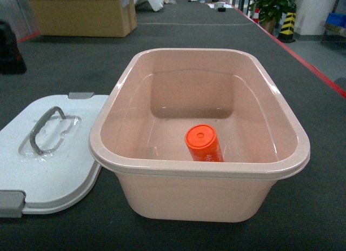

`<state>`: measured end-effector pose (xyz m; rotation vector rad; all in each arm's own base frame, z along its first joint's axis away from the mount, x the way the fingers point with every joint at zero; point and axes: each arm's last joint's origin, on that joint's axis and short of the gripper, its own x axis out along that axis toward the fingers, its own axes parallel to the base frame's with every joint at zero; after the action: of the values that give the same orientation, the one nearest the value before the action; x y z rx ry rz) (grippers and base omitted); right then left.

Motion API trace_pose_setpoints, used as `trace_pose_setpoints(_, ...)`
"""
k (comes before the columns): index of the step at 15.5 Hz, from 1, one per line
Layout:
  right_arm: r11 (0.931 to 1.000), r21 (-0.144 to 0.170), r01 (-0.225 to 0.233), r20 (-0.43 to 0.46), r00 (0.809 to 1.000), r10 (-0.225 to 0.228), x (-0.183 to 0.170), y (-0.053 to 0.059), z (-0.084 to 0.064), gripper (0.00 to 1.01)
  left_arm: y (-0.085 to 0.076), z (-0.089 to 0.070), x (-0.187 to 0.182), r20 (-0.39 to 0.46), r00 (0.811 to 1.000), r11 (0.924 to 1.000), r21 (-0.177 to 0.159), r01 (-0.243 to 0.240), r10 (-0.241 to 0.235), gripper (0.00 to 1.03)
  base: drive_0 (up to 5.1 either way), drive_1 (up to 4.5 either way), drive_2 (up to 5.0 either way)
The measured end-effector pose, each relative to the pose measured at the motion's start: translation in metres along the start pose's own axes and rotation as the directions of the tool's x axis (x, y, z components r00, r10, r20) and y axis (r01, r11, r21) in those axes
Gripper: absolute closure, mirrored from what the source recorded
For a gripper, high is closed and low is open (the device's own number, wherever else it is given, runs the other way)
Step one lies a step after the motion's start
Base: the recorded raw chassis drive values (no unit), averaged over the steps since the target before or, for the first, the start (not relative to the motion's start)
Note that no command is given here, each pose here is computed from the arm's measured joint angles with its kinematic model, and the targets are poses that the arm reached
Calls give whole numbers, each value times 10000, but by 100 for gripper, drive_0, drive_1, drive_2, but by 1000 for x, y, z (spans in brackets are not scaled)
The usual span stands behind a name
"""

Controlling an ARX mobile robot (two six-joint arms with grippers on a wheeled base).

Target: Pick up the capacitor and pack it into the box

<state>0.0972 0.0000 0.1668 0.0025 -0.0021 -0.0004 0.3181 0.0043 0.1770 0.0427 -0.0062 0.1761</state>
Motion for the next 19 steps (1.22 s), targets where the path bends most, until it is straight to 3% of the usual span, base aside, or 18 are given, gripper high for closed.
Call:
trace_pose_setpoints(1,10000,0,-4,0,10000,4,0,0,0,3,4,-26,7,-611,9981,9998,194,-26,37,5,0,0,0)
trace_pose_setpoints(5,10000,4,0,0,10000,0,0,0,0,3,-4,-88,36,-1897,9813,9982,424,412,-324,5,0,0,0)
trace_pose_setpoints(7,10000,0,-4,0,10000,4,0,0,0,3,-8,-118,41,-2762,9604,9973,521,517,-354,5,0,0,0)
trace_pose_setpoints(15,10000,0,0,0,10000,0,0,0,0,3,-6,-114,37,-2858,9579,9973,568,455,-275,100,0,0,0)
trace_pose_setpoints(17,10000,0,0,0,10000,0,0,0,0,3,-5,-95,35,-2560,9664,9980,515,357,-214,101,0,0,0)
trace_pose_setpoints(19,10000,4,0,0,10000,0,0,0,0,3,-5,-39,33,-1872,9823,9991,412,57,21,101,0,0,0)
